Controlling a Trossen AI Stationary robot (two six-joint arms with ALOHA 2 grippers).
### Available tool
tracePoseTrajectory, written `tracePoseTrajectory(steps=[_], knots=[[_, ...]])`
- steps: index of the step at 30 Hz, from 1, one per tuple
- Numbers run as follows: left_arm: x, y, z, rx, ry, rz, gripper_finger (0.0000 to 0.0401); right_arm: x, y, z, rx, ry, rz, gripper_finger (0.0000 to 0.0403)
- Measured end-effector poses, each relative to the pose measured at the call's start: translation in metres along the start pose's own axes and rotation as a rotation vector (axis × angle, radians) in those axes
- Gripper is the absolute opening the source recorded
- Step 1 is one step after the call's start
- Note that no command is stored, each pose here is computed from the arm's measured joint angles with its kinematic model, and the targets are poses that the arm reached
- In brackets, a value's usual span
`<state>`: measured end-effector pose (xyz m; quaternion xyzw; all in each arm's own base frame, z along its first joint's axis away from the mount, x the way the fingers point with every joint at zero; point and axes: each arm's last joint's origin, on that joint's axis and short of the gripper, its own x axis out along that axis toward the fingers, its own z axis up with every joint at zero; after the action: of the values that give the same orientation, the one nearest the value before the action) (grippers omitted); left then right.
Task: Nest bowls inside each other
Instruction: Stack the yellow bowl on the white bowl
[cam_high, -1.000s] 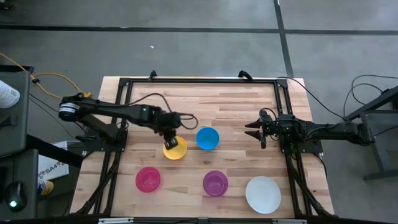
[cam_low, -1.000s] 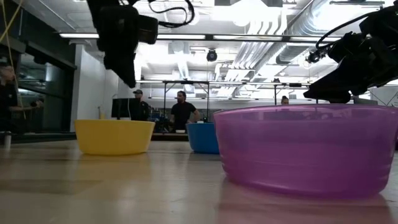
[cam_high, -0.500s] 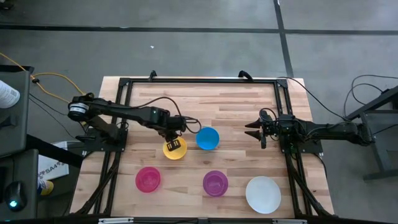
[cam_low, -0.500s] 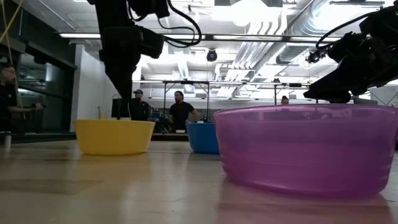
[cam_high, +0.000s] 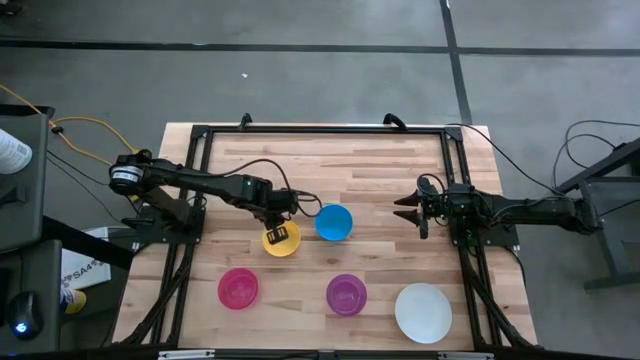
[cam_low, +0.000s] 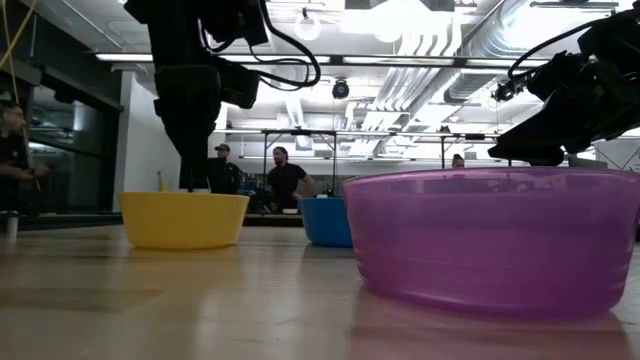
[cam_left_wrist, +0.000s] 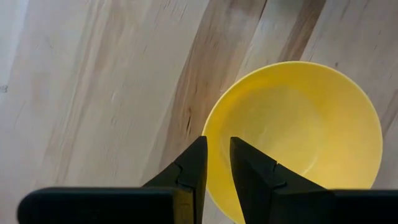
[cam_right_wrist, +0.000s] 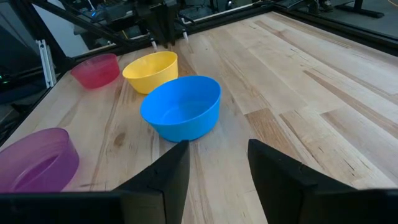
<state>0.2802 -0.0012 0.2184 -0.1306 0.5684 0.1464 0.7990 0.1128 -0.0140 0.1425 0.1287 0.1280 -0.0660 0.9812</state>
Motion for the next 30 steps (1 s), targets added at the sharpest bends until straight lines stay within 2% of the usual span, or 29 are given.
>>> tracePoseTrajectory(steps=[11, 21, 30], knots=[[0.0, 0.0012, -0.0028, -0.078, 0.027, 0.013, 0.007, 0.0, -0.0001, -0.0002, 0.0, 0.001, 0.0, 0.0156], [0.0038, 0.0017, -0.005, -0.071, 0.062, 0.029, 0.0072, 0.0, -0.0001, 0.0, 0.0, 0.0, -0.001, 0.0156], [0.0089, 0.0008, -0.0038, -0.046, 0.07, 0.034, 0.0137, 0.0, 0.0, -0.0001, 0.0, 0.0, 0.0, 0.0156]])
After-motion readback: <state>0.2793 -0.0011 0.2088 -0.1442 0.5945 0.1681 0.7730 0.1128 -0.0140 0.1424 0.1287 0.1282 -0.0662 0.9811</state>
